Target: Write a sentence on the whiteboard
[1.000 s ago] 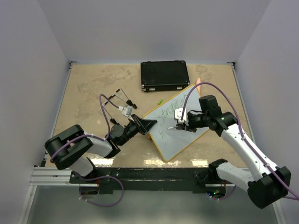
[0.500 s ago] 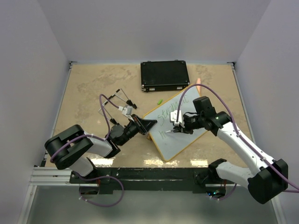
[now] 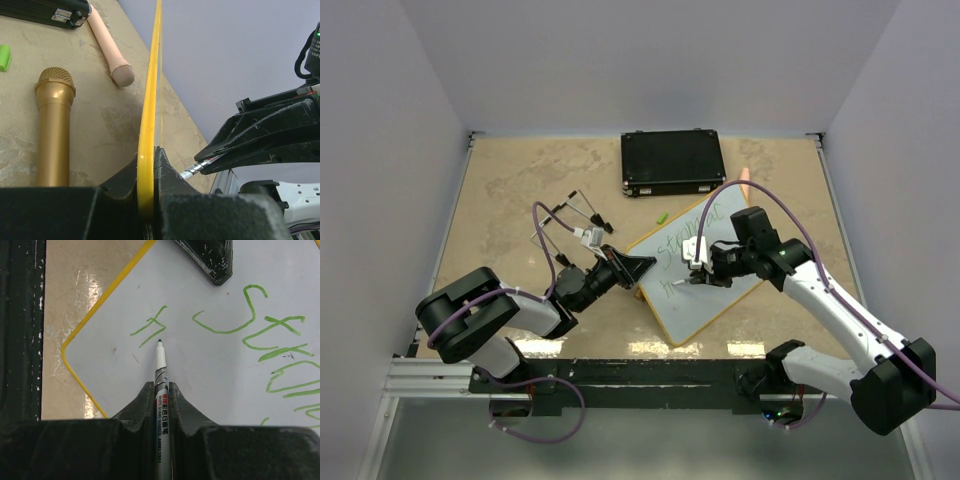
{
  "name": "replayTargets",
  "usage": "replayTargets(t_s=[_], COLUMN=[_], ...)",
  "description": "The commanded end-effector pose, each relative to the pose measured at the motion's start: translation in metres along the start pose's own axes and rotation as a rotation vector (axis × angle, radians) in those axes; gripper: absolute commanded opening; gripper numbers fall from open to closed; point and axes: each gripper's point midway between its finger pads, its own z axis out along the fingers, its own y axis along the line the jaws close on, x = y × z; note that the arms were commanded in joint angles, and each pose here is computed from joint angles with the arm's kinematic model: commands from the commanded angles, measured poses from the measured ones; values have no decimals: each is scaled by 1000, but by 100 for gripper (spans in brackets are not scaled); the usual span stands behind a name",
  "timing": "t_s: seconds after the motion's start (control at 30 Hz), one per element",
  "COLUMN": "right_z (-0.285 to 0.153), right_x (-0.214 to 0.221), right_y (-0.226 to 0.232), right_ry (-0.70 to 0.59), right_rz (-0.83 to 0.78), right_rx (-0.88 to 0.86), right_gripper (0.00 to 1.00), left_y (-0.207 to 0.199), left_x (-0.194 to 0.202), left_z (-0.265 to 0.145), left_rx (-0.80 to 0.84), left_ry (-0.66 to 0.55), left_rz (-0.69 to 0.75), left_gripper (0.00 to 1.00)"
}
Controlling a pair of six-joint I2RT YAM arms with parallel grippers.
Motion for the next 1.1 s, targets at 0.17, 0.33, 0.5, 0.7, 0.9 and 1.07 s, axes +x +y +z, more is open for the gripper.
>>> replayTargets(t_s=[0.17, 0.33, 0.5, 0.7, 0.9, 1.07], right_z=[0, 1, 1, 0, -1, -3], right_x=[-2, 0, 1, 2, 2, 2], right_y=[-4, -4, -6, -8, -9, -12], right_ry=[-6, -2, 4, 11, 15, 20], right_rz=[-6, -5, 1, 5, 3, 7], right_rx=[23, 24, 36, 48, 55, 80], right_gripper=[0, 0, 0, 0, 0, 0], left_y=[-1, 0, 0, 0, 0, 1], left_x=[-4, -4, -4, -4, -3, -4], left_z=[0, 0, 0, 0, 0, 0], left_rx=[21, 20, 20, 22, 19, 17], left_ry=[-25, -26, -26, -25, -25, -25], left_rz=[86, 87, 87, 85, 85, 88], left_gripper=[0, 0, 0, 0, 0, 0])
